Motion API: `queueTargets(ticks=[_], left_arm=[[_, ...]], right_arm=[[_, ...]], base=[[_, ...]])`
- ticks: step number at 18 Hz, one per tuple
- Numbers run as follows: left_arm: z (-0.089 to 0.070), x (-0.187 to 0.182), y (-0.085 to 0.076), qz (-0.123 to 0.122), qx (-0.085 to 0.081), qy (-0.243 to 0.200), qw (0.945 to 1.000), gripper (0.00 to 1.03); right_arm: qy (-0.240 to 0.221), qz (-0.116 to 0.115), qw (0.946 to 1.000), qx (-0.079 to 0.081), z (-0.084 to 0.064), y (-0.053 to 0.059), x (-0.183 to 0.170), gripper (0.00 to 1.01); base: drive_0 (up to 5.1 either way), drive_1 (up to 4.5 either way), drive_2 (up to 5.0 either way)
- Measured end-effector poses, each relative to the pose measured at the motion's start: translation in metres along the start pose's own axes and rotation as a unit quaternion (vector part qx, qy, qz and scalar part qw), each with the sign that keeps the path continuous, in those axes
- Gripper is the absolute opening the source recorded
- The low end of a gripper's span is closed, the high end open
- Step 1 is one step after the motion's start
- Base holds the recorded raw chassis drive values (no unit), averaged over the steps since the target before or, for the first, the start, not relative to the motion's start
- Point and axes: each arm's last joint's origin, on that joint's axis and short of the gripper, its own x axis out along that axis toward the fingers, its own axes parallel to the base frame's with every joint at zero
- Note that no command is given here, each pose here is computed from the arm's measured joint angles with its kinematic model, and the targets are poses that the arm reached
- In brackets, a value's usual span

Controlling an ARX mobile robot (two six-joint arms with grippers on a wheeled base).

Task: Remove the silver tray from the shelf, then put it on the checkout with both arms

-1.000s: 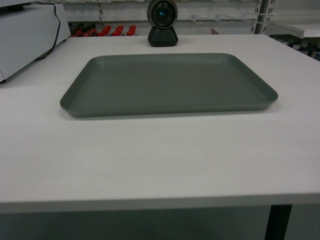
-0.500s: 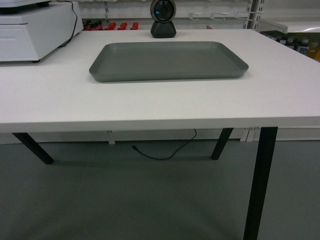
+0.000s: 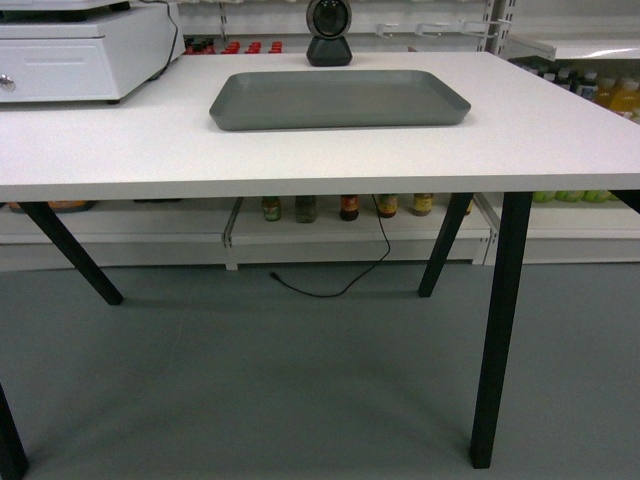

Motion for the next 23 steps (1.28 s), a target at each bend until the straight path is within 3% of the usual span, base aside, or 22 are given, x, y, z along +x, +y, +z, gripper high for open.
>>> queueTargets(ticks=[18,23], left_arm=[[0.0000,0.0000,0.0000,-0.001,0.000,0.000,1.0000,0.98],[0.0000,0.0000,0.0000,0.000,0.000,0.000,1.0000,0.98]], right_arm=[[0.000,0.001,1.0000,0.000,0.0001,0.0000,0.0000,0.98],[0.000,0.001,1.0000,-0.001,0.0001,0.0001,0.0000,0.98]], base=[[0.1,-4.16,4.3],[0.0,0.00,0.0]])
